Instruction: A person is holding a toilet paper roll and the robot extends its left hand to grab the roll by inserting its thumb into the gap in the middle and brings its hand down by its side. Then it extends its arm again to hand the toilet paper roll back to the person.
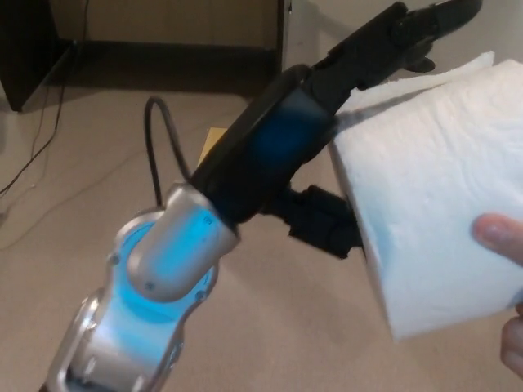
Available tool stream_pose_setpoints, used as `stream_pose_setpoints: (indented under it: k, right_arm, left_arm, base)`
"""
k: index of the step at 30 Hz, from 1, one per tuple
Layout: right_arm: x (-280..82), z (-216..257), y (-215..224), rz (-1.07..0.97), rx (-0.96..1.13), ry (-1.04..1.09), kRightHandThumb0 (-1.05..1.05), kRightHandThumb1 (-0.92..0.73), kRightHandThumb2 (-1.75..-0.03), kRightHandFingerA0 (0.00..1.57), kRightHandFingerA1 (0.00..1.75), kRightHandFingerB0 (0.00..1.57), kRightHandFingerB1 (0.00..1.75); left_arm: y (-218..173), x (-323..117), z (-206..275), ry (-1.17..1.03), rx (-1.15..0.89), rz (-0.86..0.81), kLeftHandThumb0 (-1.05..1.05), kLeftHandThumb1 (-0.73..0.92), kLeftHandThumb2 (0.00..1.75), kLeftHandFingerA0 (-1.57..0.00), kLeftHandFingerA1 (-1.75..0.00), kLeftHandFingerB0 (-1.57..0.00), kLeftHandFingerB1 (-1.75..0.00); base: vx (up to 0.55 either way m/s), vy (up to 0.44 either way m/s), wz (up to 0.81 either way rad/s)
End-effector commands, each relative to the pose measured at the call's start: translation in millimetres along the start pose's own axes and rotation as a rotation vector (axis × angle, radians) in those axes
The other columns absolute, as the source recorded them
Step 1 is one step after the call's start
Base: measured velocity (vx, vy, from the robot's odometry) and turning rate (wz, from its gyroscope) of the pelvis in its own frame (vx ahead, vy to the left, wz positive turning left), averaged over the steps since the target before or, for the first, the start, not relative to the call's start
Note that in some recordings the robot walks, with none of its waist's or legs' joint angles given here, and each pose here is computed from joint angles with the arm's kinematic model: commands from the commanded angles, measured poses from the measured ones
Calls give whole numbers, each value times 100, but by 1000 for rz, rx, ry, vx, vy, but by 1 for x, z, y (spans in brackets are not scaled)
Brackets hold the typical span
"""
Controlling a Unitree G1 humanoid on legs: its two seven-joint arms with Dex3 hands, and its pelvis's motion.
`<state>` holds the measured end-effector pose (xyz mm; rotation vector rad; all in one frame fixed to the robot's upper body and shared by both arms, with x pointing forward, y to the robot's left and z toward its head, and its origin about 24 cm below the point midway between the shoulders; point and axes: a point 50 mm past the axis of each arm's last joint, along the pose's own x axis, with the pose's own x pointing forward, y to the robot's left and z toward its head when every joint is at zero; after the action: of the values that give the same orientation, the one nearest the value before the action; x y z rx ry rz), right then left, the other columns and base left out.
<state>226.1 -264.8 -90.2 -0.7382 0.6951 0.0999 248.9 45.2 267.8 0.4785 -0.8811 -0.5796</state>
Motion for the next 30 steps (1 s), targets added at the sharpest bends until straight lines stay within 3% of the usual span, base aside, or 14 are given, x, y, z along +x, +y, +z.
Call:
stream_pose_setpoints:
  k: [1, 6, 7, 9, 10, 11, 15, 16, 18, 19, 20, 21, 24, 30]
  right_arm:
    - [0, -3, -4, 0, -9, 14, -42, -67, -60, 75, 56, 53, 42]
    - [0, -2, -2, 8, -8, 11, -43, -67, -60, 75, 59, 54, 42]
    - [0, -1, -1, 7, -2, 14, -43, -67, -60, 74, 58, 54, 42]
    - [1, 0, -2, 7, -21, 8, -43, -67, -60, 76, 61, 54, 43]
    - [1, 1, -3, 4, -26, 7, -42, -67, -60, 77, 62, 54, 43]
    - [1, 2, -4, 4, -31, 7, -43, -67, -60, 76, 60, 54, 42]
    - [2, 3, -8, 8, -42, 5, -44, -67, -59, 75, 56, 55, 42]
    - [2, 3, -8, 9, -45, -5, -44, -67, -59, 73, 57, 55, 43]
    - [1, 2, -9, 11, -47, -1, -43, -67, -60, 72, 56, 55, 43]
    - [1, 2, -9, 11, -52, -3, -44, -68, -61, 73, 62, 55, 43]
    - [0, -2, -3, 26, -55, 6, -44, -68, -60, 76, 65, 55, 43]
    - [-1, -3, -2, 30, -57, 5, -44, -68, -60, 76, 66, 55, 44]
    - [-1, -3, -1, 35, -50, 5, -44, -67, -60, 73, 63, 56, 44]
    - [4, 8, -8, 25, -50, -6, -43, -67, -60, 74, 61, 55, 44]
  left_arm:
    - [-3, 14, -1, -69, 96, 79, -39, 39, 61, -29, -40, -19, -34]
    - [-13, 30, -9, -96, 56, 91, -22, 58, 57, -44, -37, -29, -31]
    - [-16, 35, -8, -105, 29, 71, -19, 73, 62, -81, -50, -49, -35]
    - [-17, 38, -7, -111, 31, 58, -3, 71, 68, -95, -55, -79, -49]
    - [-18, 38, -6, -116, 34, 60, -1, 65, 79, -110, -68, -93, -56]
    - [-20, 38, -6, -121, 41, 67, -1, 65, 87, -111, -105, -101, -63]
    - [-23, 33, -7, -125, 50, 94, -2, 65, 94, -107, -110, -100, -83]
    - [-25, 31, -8, -117, 59, 100, -3, 62, 99, -96, -140, -89, -112]
    - [-26, 29, -8, -110, 61, 109, -3, 62, 101, -97, -136, -88, -114]
    - [-26, 26, -10, -110, 55, 112, -2, 64, 98, -101, -121, -87, -109]
    - [-26, 19, -13, -99, 49, 114, -8, 75, 76, -100, -119, -86, -111]
    - [-26, 16, -14, -94, 49, 116, -9, 76, 75, -103, -121, -85, -115]
    - [-24, 8, -18, -84, 51, 123, -4, 64, 93, -106, -123, -87, -112]
    - [-12, -2, -28, -45, 68, 138, 0, 60, 98, -100, -140, -88, -115]
  base:
    - [0, 0, 0]
    - [0, 0, 0]
    - [0, 0, 0]
    - [0, 0, 0]
    - [0, 0, 0]
    - [0, 0, 0]
    - [0, 0, 0]
    - [0, 0, 0]
    - [0, 0, 0]
    - [0, 0, 0]
    - [0, 0, 0]
    - [0, 0, 0]
    - [0, 0, 0]
    - [0, 0, 0]
